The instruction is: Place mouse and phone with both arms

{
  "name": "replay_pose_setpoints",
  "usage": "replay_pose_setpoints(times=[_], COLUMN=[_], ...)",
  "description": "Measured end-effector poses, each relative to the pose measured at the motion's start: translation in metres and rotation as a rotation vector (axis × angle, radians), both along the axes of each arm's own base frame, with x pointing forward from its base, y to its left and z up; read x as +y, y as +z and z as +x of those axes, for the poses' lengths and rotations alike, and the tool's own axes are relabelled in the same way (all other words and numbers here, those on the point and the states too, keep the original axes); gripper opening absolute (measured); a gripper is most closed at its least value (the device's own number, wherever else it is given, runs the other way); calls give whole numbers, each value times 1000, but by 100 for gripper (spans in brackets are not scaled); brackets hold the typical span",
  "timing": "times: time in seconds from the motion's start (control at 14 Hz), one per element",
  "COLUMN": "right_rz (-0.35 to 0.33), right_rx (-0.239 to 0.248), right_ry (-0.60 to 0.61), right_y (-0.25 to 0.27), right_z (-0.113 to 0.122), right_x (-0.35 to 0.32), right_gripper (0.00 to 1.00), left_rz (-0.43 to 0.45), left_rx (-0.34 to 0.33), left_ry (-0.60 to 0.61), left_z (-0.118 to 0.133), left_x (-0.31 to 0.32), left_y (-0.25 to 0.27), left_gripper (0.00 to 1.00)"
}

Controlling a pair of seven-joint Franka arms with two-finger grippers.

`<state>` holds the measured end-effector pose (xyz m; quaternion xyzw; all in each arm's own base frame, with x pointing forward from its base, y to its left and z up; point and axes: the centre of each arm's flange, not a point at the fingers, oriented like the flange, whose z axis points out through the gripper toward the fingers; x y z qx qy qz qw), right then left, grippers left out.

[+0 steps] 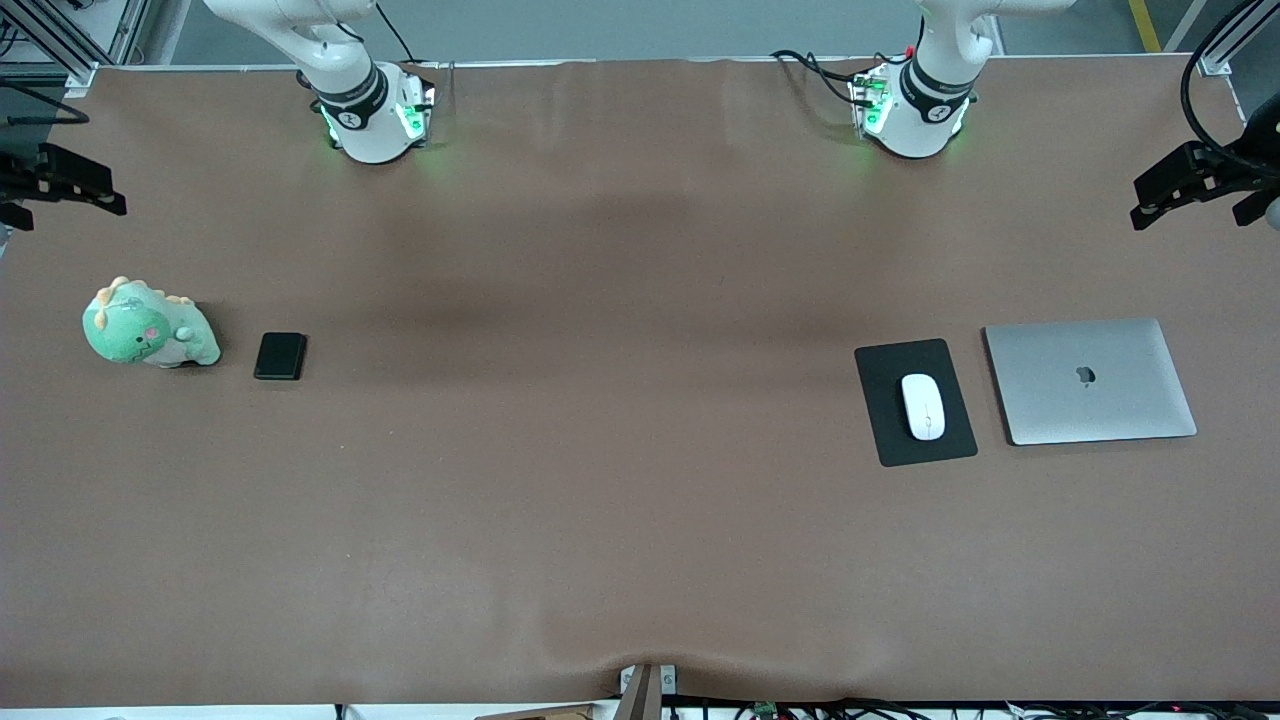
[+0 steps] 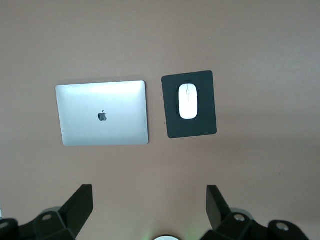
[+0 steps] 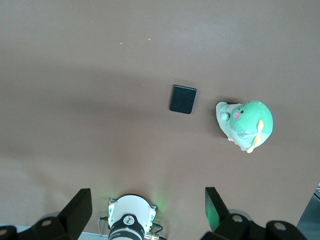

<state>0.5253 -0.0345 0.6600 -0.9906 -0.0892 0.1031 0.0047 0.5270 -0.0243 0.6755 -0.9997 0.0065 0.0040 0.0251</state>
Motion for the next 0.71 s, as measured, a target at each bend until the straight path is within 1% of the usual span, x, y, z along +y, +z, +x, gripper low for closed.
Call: replay_pose_setpoints(times=[0.36,0.71], right_rz=[3,1], right_rx=[-33,-41], right_ry=[11,-2], right_y=[10,13], right_z=[-16,-22], right_x=[5,5], right_gripper=[100,100], left_rz=[0,0], left_rx=[3,3], left_ry=[-1,-3], left_z=[0,0], left_x=[-1,-1], left_y=[0,0], left_gripper=[100,100])
